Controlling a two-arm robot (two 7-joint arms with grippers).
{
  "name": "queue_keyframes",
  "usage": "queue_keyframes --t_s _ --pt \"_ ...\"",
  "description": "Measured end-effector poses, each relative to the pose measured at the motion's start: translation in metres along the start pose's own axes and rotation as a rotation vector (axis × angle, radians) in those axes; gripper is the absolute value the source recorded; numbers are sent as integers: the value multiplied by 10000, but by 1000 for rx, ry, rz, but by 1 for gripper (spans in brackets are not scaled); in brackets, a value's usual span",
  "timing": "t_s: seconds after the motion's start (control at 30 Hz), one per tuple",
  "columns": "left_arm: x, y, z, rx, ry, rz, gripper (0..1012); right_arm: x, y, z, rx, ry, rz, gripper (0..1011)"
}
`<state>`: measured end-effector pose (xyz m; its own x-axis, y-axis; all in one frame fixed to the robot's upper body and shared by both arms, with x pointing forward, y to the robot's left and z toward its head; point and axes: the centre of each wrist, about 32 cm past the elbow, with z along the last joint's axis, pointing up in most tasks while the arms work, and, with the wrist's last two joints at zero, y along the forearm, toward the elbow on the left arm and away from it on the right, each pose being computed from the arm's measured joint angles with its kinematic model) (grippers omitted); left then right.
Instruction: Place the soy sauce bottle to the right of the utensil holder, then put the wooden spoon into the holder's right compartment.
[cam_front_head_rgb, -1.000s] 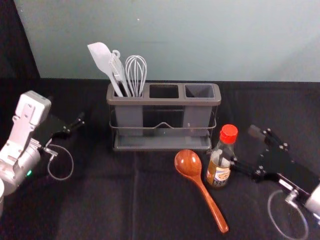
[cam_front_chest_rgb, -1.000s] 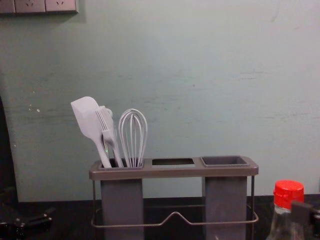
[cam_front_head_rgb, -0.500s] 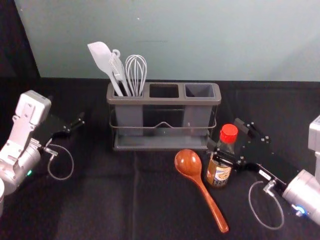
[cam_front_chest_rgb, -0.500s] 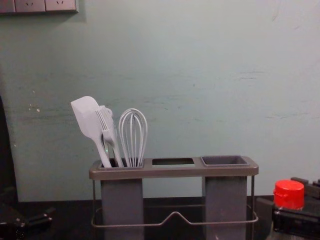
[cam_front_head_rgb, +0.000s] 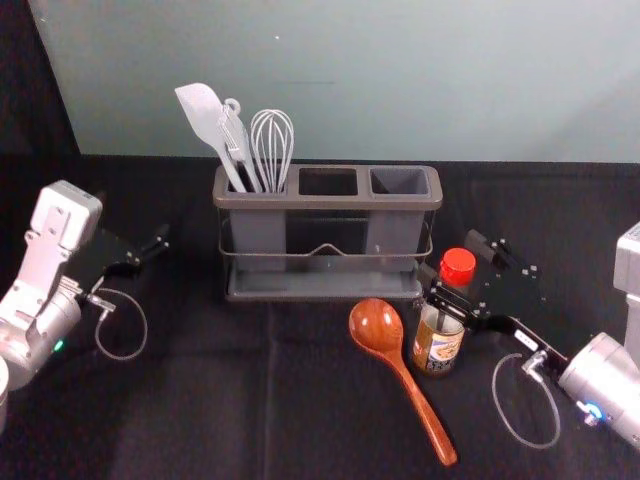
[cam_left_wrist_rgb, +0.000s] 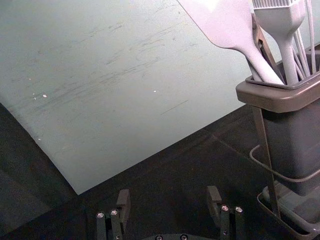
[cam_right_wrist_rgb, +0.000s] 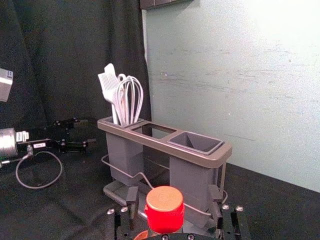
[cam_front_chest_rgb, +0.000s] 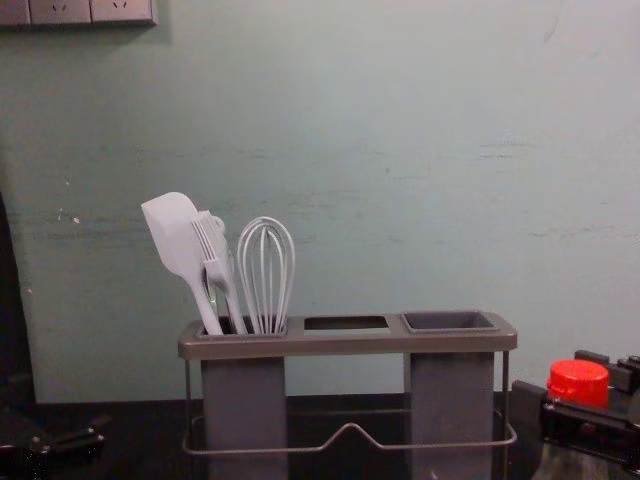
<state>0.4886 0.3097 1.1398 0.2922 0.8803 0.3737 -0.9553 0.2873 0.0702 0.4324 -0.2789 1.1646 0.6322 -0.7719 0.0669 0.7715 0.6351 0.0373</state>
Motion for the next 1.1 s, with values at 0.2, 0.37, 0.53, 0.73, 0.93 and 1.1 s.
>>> queue_keyframes --t_s 0.2,0.37,0.53,0.73,0.93,1.1 --pt "0 0 0 0 0 0 1005 -7 3 -2 1 11 8 734" --pt "0 0 0 0 0 0 1005 -15 -4 7 2 12 16 554" --pt "0 0 0 0 0 0 1005 -17 -28 35 8 12 14 421" --pt "0 0 0 0 0 0 1005 0 -83 103 23 3 2 392" --pt "0 0 0 0 0 0 1005 87 -134 172 38 -12 -26 392" --pt "0 0 0 0 0 0 1005 199 -142 180 40 -14 -67 392"
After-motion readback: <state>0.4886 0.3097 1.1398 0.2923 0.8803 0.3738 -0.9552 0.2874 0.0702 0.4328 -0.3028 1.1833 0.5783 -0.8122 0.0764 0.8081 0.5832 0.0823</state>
